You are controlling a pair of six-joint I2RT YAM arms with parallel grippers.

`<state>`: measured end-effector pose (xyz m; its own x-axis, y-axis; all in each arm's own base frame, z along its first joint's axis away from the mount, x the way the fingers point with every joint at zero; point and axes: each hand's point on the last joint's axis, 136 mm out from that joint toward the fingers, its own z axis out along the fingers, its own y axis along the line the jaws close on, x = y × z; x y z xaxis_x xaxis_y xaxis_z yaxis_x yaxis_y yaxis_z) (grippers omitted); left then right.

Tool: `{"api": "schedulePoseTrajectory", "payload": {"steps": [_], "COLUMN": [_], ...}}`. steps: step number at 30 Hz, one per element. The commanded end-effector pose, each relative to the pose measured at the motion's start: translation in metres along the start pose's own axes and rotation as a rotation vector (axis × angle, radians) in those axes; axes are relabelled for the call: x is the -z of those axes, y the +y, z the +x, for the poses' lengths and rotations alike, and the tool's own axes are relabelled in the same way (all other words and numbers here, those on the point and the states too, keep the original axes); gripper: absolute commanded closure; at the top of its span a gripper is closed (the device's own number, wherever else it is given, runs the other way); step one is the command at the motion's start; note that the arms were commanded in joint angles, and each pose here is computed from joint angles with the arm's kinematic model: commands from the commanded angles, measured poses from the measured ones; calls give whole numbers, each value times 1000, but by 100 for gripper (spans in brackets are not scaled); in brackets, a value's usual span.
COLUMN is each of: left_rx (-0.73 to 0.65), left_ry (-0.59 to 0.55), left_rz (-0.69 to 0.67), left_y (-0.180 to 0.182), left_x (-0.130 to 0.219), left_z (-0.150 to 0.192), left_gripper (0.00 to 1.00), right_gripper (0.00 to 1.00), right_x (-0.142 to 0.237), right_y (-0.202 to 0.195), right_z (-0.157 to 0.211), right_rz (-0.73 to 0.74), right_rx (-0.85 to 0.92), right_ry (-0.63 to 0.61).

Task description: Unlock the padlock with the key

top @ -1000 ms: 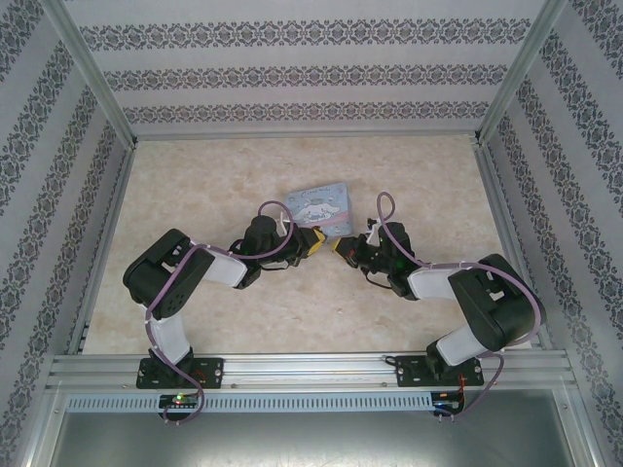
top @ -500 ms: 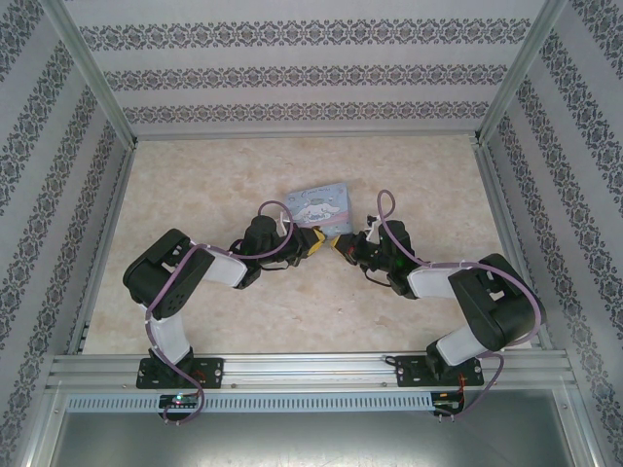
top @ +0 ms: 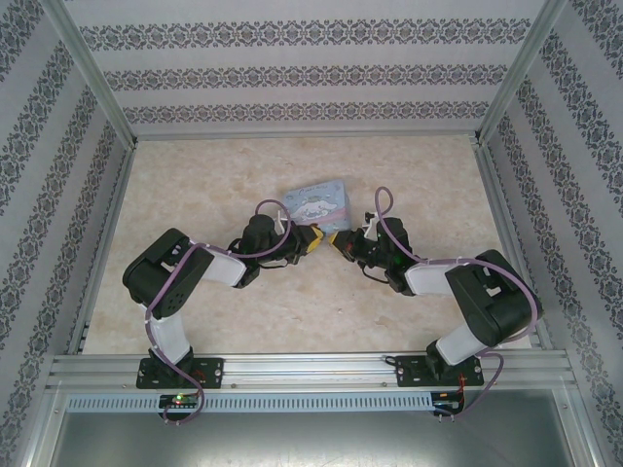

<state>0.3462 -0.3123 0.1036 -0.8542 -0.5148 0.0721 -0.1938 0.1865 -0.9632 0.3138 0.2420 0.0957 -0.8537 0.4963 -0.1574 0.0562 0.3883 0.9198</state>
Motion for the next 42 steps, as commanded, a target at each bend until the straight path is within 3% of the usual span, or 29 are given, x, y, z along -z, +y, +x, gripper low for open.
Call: {"api": "schedulePoseTrajectory", "payload": {"steps": [1,24,42], "left_rx": [-25,-37,-31], "left_ry": [33,85,111], "left_rz": [144,180,197], "left_y": [-41,-56,-59], "left_x": [4,4,3], "left_z": [7,16,20], "left_gripper": [100,100,100], "right_gripper": [100,100,100], "right_x": [-6,-9,-17], "right_y": [16,21,68], "right_z": [-4,-31,-19], "right_rz": [-51,-100,-233], "right_rx": [20,123,151], "right_ry": [-7,3,80]}}
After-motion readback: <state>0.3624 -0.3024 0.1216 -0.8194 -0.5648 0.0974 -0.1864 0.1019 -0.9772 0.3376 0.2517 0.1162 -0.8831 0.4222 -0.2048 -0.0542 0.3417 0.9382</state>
